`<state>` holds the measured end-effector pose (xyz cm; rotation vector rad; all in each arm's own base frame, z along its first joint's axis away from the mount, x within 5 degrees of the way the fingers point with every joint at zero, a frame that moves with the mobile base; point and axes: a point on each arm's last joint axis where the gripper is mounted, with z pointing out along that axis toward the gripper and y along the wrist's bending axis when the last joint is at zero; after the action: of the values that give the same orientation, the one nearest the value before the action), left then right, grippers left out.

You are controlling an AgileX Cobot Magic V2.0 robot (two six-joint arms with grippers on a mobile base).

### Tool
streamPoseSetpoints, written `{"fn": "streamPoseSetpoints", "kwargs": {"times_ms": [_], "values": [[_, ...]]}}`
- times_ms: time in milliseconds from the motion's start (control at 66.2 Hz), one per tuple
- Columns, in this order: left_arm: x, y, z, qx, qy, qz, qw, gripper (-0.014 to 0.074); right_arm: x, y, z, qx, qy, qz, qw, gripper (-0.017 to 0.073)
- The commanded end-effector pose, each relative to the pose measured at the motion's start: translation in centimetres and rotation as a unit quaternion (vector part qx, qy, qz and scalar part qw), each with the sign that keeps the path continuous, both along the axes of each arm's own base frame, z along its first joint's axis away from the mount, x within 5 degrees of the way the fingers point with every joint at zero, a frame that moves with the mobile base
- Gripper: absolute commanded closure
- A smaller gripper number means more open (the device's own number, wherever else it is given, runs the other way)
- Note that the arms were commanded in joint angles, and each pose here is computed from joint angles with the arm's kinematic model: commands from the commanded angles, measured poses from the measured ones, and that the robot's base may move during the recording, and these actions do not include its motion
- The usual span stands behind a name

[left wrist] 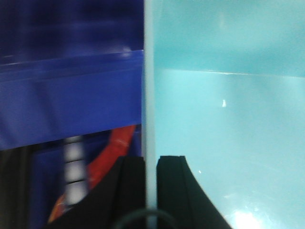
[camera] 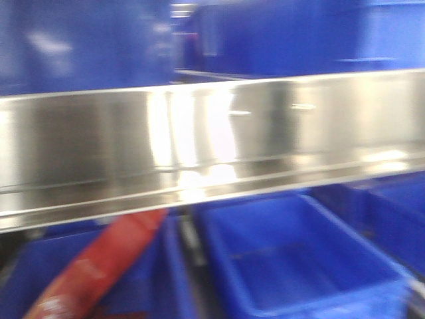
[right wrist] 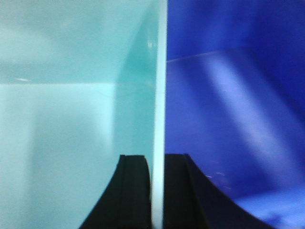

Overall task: Fetch blue bin and place on conveyor start
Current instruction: 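Hold the bin with both grippers while driving away from the shelf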

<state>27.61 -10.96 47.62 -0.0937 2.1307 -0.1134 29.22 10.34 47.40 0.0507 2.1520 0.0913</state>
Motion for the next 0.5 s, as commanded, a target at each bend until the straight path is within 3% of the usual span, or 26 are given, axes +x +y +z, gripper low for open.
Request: {"fn": "streamPoseSetpoints", "kwargs": {"times_ms": [0,483], "values": [[-0.41,-0.07,1.07,-0.007,-0.031,-0.012,0.999,0.0705,-0.37,-0.34,1.05,-0.008,-0.030,0.002,1.000,0.0718],[-0.41,-0.07,1.07,-0.007,-0.031,-0.012,0.999,0.0705,-0.37,-0.37,1.06,-0.010,-0.031,0.001,0.999,0.0718]]}}
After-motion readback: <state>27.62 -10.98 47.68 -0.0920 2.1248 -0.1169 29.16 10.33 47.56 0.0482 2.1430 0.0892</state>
